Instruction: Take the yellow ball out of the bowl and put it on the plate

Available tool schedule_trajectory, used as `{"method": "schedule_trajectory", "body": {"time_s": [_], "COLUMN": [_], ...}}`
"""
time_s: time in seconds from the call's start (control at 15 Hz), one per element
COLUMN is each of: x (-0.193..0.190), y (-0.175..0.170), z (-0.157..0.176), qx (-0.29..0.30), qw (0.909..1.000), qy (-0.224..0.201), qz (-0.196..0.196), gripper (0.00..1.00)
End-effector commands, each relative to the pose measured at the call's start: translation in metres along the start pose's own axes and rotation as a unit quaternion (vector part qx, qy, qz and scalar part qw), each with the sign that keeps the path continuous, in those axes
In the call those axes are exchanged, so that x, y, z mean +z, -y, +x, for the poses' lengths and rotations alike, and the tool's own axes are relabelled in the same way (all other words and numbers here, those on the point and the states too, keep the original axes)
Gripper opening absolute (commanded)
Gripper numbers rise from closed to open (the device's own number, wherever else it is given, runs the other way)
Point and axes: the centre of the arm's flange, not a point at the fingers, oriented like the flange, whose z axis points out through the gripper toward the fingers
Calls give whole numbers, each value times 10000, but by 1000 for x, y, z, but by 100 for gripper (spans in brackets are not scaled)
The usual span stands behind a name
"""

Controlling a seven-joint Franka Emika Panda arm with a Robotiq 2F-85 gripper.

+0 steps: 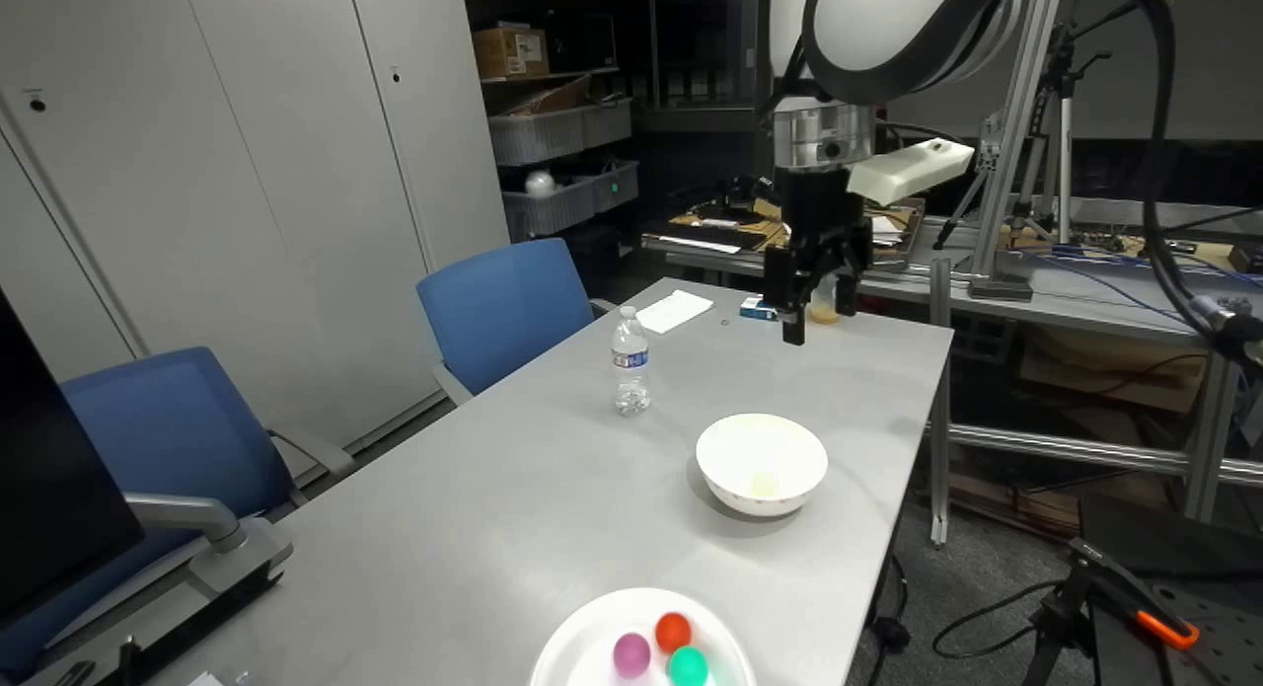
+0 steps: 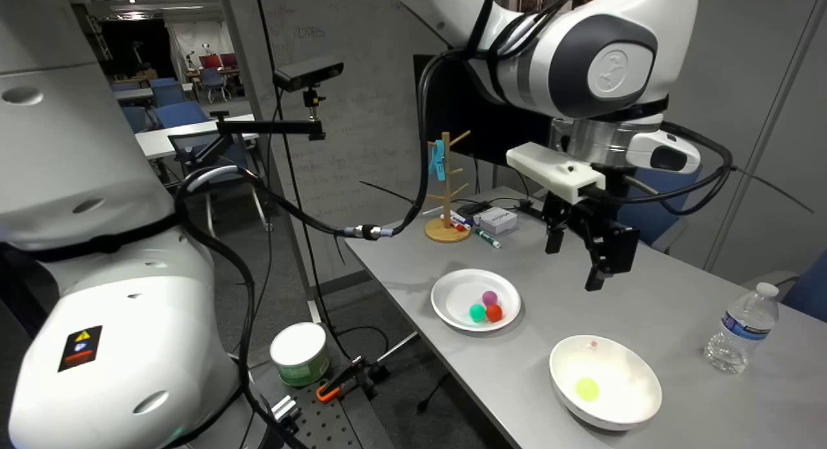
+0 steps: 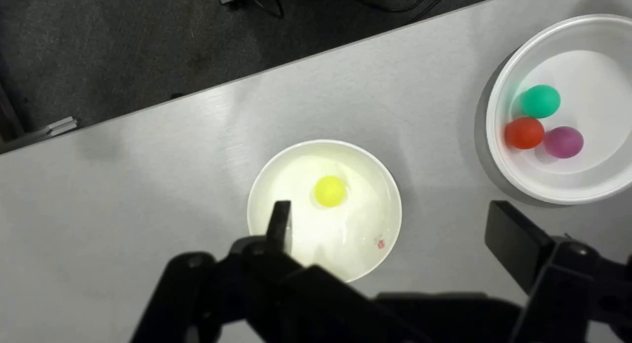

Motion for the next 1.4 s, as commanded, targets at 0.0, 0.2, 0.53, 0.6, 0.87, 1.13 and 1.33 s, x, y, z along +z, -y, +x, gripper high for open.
{"method": "schedule_trajectory", "body": {"time_s": [0.0, 0.2, 0.53, 0.6, 0.87, 1.13, 1.33], "x": [14, 27, 43, 42, 46, 58, 77], "y": [-2, 0, -1, 1, 0, 1, 0], "z": [21, 30, 38, 26, 30, 42, 51], "qx": [367, 562, 828, 646, 693, 932, 1177], "qw": [9987, 9967, 9933, 9955, 9951, 9937, 9916], "qy": [-22, -76, -35, 9, 35, 16, 9], "qz": [355, 586, 808, 690, 704, 620, 529], "gripper": [100, 100, 100, 100, 100, 100, 100]}}
